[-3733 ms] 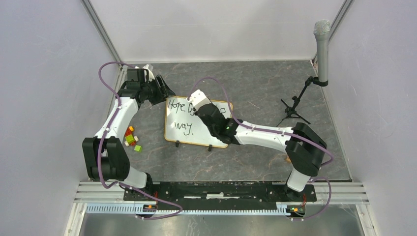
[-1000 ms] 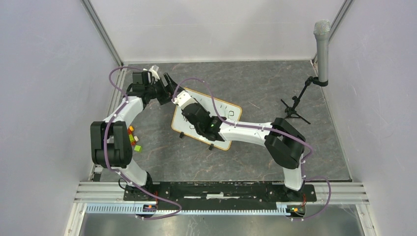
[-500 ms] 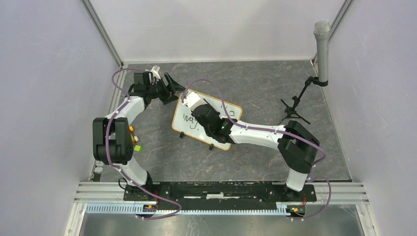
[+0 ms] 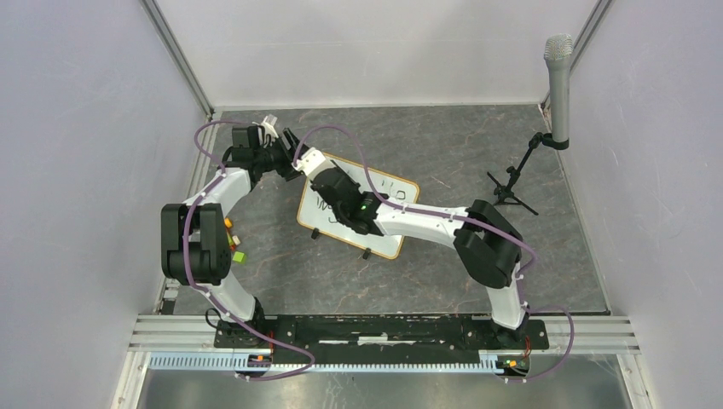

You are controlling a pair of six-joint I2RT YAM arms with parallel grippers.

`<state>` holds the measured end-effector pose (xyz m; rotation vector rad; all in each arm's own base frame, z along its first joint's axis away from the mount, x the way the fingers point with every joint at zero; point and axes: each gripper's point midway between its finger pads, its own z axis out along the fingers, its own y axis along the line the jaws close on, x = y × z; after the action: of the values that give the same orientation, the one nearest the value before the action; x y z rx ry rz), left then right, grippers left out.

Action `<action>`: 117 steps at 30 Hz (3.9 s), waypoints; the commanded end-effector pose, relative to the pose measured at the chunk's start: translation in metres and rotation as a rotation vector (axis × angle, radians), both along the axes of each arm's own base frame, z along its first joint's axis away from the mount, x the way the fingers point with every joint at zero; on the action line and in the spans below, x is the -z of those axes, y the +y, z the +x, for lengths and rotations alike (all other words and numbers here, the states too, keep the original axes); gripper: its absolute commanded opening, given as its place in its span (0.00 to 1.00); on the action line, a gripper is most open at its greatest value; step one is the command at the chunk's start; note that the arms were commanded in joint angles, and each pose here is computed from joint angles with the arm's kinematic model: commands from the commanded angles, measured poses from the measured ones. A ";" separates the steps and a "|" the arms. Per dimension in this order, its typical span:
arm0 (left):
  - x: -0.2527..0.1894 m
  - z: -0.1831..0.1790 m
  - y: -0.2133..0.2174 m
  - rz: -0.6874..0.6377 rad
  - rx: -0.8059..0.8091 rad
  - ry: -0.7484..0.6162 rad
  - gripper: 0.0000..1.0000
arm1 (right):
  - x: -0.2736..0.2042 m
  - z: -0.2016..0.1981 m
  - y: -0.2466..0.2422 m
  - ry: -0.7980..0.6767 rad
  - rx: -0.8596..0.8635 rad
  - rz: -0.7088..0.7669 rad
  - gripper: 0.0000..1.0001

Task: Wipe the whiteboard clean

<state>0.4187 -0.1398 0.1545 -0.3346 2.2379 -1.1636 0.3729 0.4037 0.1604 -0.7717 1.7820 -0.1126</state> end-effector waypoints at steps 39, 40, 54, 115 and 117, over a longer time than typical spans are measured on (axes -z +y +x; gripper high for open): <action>-0.006 -0.005 -0.003 -0.021 0.008 0.004 0.66 | -0.017 0.021 -0.033 0.015 0.050 0.006 0.32; -0.006 -0.005 -0.003 -0.017 0.005 0.003 0.66 | -0.014 0.018 -0.041 0.017 0.058 -0.001 0.32; -0.003 -0.008 -0.001 -0.010 -0.004 0.032 0.67 | 0.010 -0.005 -0.078 0.029 0.094 -0.062 0.32; 0.015 -0.011 -0.001 0.009 -0.002 0.086 0.89 | 0.051 -0.049 -0.043 0.015 -0.095 -0.085 0.32; 0.009 -0.011 0.001 0.023 -0.013 0.064 0.91 | 0.040 -0.047 -0.050 0.001 -0.078 -0.070 0.32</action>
<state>0.4076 -0.1375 0.1353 -0.4130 2.3253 -1.1435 0.3184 0.3567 0.0974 -0.9605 1.7613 -0.1571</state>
